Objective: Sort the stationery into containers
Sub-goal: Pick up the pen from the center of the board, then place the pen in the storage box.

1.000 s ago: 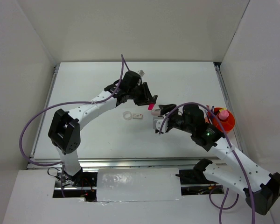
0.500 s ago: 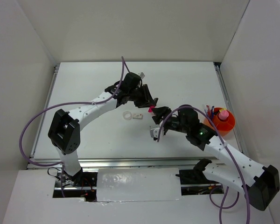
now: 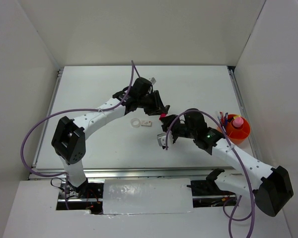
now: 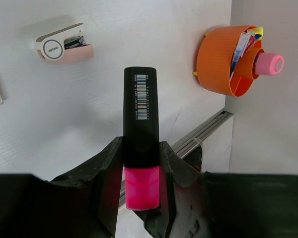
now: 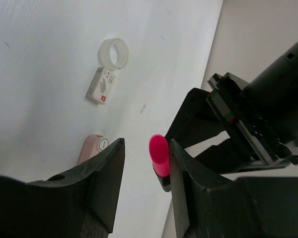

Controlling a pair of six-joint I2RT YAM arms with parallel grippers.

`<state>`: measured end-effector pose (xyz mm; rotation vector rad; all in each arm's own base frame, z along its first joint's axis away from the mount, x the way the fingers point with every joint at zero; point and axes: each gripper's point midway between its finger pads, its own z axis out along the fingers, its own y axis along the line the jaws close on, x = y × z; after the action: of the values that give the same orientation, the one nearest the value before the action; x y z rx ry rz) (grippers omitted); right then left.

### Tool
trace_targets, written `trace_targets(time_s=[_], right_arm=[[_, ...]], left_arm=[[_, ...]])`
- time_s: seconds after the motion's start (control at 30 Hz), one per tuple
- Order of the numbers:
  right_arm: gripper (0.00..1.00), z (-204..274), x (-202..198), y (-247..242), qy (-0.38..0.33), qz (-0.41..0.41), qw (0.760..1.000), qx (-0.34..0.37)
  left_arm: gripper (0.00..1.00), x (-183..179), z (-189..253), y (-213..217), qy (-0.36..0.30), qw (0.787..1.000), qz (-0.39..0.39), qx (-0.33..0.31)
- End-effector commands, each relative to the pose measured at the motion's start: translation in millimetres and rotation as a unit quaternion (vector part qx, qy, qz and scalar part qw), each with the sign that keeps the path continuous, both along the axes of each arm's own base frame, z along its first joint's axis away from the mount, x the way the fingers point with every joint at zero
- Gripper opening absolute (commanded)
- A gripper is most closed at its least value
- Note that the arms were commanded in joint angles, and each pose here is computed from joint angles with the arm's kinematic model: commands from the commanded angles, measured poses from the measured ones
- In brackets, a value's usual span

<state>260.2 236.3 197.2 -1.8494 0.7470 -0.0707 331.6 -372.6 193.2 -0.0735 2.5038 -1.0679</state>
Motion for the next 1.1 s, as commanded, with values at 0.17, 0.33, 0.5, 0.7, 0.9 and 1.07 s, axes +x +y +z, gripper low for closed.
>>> trace_targets(time_s=[0.17,0.33,0.5,0.7,0.9,1.07], right_arm=[[0.47,8,16,4,-0.031,0.002,0.999,-0.017],[0.39,9,26,3,-0.050,-0.016,0.998,-0.026],[0.30,15,39,0,-0.073,-0.038,0.996,-0.024],[0.02,31,41,-3,-0.064,-0.052,0.997,0.000],[0.00,65,25,-17,-0.017,-0.086,0.993,0.074],[0.00,100,21,-50,0.060,-0.172,0.969,0.168]], left_arm=[[0.00,-1,27,-11,-0.021,0.999,-0.009,-0.026],[0.00,-3,26,-11,-0.019,0.999,-0.010,-0.027],[0.00,-5,27,-12,-0.019,0.999,-0.014,-0.030],[0.50,-5,29,-12,-0.035,0.998,-0.021,-0.038],[0.99,36,57,17,-0.086,0.995,0.021,-0.045],[0.99,79,73,64,-0.116,0.989,0.075,-0.047]])
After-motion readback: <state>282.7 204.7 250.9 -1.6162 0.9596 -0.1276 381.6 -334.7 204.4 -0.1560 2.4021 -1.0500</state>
